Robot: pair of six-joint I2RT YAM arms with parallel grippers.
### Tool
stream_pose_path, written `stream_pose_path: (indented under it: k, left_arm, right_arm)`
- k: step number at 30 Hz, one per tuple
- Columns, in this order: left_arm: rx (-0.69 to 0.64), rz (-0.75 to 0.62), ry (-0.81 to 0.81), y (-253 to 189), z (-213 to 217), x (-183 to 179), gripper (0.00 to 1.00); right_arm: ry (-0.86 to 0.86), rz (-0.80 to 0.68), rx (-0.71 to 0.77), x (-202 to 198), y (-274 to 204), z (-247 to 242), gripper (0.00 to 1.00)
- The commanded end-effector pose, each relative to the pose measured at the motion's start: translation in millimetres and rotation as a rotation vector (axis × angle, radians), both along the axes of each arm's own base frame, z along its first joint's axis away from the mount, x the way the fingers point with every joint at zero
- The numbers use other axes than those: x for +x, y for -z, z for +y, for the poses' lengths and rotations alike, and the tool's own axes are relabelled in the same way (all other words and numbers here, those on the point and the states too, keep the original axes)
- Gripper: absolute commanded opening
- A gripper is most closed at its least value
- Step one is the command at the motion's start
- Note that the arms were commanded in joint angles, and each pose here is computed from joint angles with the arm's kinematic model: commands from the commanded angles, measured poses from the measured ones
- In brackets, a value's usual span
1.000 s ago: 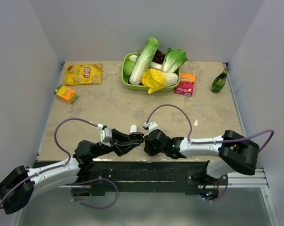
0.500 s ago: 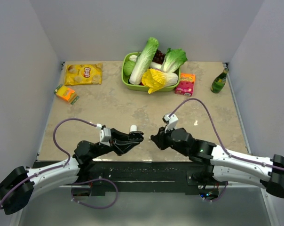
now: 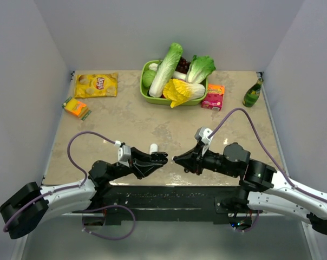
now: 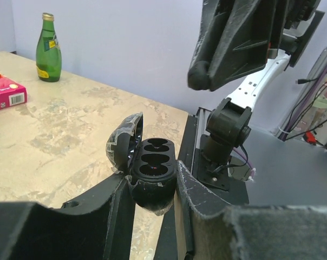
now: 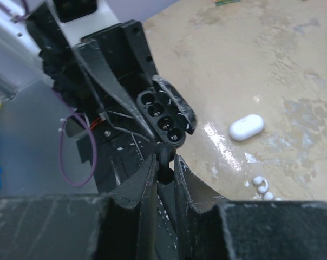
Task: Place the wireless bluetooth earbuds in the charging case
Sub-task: Place the earbud in the charging case.
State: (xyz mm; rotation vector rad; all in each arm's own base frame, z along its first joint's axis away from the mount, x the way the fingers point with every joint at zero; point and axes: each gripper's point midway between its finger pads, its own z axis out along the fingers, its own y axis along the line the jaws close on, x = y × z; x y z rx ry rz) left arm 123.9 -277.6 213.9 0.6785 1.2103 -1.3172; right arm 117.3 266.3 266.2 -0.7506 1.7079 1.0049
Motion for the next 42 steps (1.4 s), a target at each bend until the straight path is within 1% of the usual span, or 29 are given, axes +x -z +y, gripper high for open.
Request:
stream_pose_path:
  k: [1,2,8,13,18,27,42]
  left_arm:
    - [-0.032,-0.028,0.055,2,6,-17,0.0]
    - [-0.042,-0.041,0.063,-5,3,-16,0.0]
    - [-0.049,-0.063,0.136,-15,-3,-25,0.0]
    - [-0.065,-0.077,0.165,-21,-6,-29,0.0]
    - [-0.061,-0.085,0.191,-25,-11,-30,0.0]
    - [-0.071,-0.11,0.219,-32,-15,-32,0.0]
    - [-0.079,-0.127,0.243,-35,-15,-36,0.0]
  right_arm:
    - [-0.186,-0.081,0.02,-27,-14,4,0.0]
    - [-0.187,-0.082,0.019,-27,-16,4,0.0]
    - [-0.182,-0.082,-0.029,-23,-11,8,0.0]
    - [-0.18,-0.096,0.006,-22,-16,11,0.0]
    - [-0.188,-0.09,-0.002,-20,-10,18,0.0]
    - [-0.231,-0.068,-0.052,-22,7,29,0.0]
    - [-0.2,-0.048,-0.106,-15,21,31,0.0]
